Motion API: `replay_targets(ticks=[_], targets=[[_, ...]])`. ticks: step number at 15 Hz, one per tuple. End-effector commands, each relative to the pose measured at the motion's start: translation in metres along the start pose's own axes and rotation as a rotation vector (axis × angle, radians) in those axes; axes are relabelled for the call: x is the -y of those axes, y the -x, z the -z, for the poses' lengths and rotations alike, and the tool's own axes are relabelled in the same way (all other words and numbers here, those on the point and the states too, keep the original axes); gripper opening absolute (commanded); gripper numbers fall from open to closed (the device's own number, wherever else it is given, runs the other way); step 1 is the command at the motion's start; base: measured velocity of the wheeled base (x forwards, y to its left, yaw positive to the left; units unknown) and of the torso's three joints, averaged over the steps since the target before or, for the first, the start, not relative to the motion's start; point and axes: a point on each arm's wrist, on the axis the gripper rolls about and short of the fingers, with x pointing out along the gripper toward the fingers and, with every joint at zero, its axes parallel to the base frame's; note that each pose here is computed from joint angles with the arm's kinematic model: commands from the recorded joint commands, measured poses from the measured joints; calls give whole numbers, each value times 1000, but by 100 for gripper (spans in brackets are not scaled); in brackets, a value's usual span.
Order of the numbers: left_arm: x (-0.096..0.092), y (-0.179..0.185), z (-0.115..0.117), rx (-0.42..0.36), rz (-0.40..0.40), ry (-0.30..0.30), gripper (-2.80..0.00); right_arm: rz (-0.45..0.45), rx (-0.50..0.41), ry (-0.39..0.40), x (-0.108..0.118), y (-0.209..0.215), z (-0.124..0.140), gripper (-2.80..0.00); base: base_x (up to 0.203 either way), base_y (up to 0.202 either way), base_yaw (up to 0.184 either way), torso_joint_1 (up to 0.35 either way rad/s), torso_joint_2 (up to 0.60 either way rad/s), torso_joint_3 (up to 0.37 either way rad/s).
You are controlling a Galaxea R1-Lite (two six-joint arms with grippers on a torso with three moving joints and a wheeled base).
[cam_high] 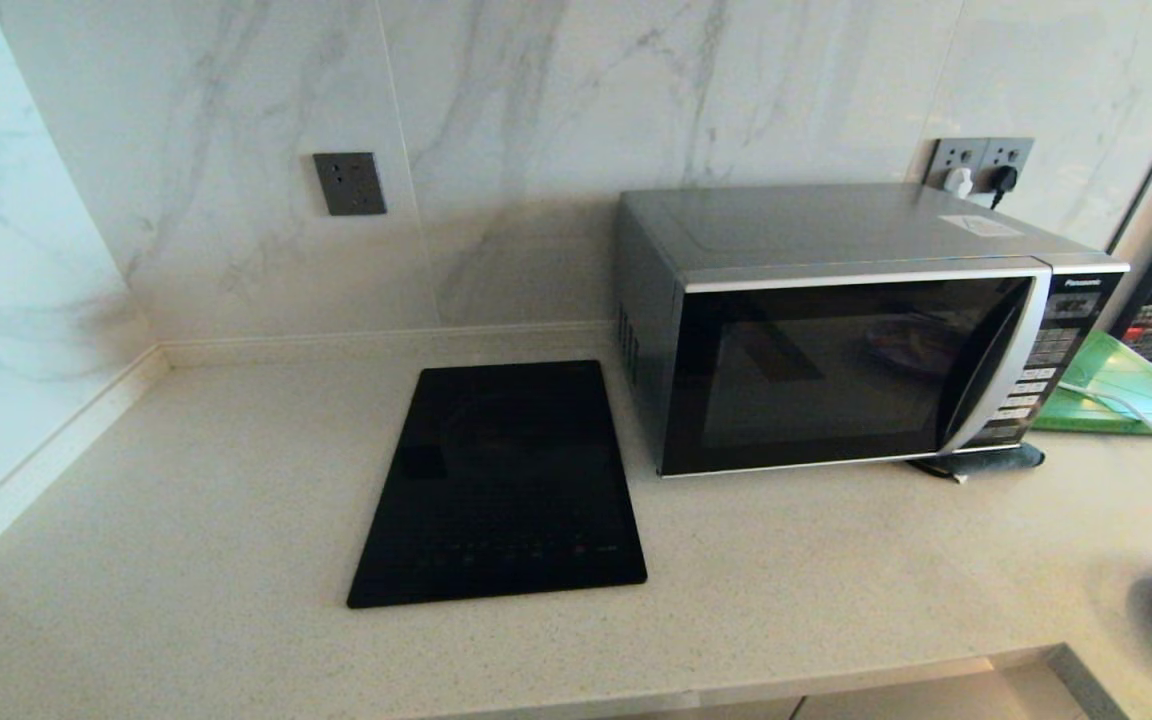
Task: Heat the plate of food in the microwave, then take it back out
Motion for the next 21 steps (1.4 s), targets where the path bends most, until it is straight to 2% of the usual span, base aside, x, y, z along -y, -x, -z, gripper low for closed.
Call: replay_targets(ticks=[1, 21], targets=[[0, 0, 0, -1, -1, 0, -280, 2, -5, 0, 0, 0, 1, -280, 0, 0, 0, 0, 0, 0], [0, 0, 0, -1, -1, 0, -280, 1, -3, 0, 0, 0, 1, -280, 0, 0, 0, 0, 0, 0]])
